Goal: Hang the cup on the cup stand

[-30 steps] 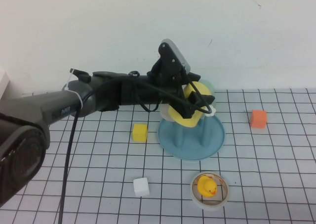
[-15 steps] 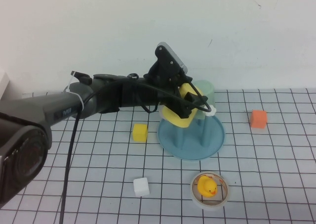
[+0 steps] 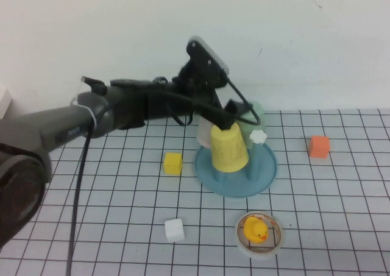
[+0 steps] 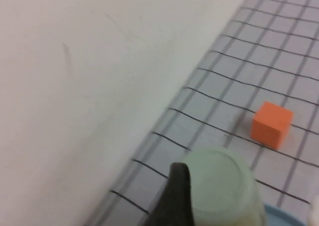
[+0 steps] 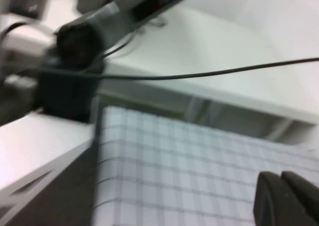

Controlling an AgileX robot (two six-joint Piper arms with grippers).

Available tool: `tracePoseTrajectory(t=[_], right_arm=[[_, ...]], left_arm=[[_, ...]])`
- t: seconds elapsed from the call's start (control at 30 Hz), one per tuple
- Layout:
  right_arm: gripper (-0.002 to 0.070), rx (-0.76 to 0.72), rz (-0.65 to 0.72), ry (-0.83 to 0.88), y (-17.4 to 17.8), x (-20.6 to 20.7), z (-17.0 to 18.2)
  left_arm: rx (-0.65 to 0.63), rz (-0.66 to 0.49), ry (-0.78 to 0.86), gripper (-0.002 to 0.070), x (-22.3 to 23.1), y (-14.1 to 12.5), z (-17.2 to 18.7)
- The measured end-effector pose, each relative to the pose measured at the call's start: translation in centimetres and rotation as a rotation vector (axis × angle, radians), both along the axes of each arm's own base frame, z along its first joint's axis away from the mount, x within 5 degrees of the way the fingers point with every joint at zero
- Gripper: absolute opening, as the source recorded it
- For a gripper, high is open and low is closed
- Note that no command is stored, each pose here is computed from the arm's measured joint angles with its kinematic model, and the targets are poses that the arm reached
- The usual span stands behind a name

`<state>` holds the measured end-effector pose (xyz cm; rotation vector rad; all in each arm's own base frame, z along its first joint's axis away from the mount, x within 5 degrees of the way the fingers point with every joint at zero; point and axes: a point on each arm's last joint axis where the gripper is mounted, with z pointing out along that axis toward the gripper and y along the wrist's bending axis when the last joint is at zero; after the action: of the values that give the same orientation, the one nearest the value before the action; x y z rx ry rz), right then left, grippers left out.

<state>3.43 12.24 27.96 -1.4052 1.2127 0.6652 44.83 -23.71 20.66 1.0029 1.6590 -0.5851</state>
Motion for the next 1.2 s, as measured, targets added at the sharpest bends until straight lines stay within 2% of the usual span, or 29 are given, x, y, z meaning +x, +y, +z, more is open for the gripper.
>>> tracePoseTrajectory(t=[0.07,0.13,0.2,0.3,0.4,0.57,0.63,0.7,0.77,0.9,1.03,1.2], right_arm=[[-0.0001,0.045,-0.051,-0.016,0.0,0.5,0.4],[-0.0001,0.109,-0.126,-0.048,-0.2,1.2,1.1],[-0.0001,0.170,-0.194,-0.102,-0.4,1.8,2.0],[-0.0001,0.252,-0.291,-0.221,-0.8,2.6,4.2],[-0.0001,0.299,-0.403,-0.328,-1.5,3.3,6.7],[-0.0001,0.242,-0.684,-0.439,-3.8,4.9,10.3],[-0.0001,0.198,-0.762,-0.442,-4.7,5.3,11.5],[-0.0001,0.189,-0.778,-0.424,-5.2,5.2,12.5],[-0.0001,0.211,-0.747,-0.408,-5.3,4.9,13.5],[-0.0001,0.267,-0.555,-0.423,-4.3,3.7,14.6],[-0.0001,0.325,-0.372,-0.431,-3.3,2.4,14.9],[-0.0001,0.347,-0.257,-0.432,-2.5,1.5,14.5]], left_arm=[[-0.001,0.034,-0.037,0.0591,-0.1,0.4,1.9],[0.001,0.066,-0.088,0.0522,-0.5,0.9,4.7],[0.023,0.098,-0.154,0.0411,-1.3,1.6,7.9],[0.095,0.137,-0.296,0.0200,-3.0,2.9,13.0],[0.148,0.182,-0.439,0.0061,-5.5,4.5,18.1],[0.167,0.232,-0.605,0.0008,-10.5,7.1,25.3],[0.202,0.248,-0.678,0.0004,-12.5,8.1,27.5],[0.236,0.267,-0.737,0.0002,-14.1,9.0,29.1],[0.264,0.293,-0.781,0.0001,-15.6,9.9,30.4],[0.320,0.356,-0.806,0.0001,-18.7,11.9,32.5],[0.361,0.424,-0.678,0.0000,-21.1,13.8,33.0],[0.397,0.565,-0.384,0.0000,-24.2,16.7,32.3]])
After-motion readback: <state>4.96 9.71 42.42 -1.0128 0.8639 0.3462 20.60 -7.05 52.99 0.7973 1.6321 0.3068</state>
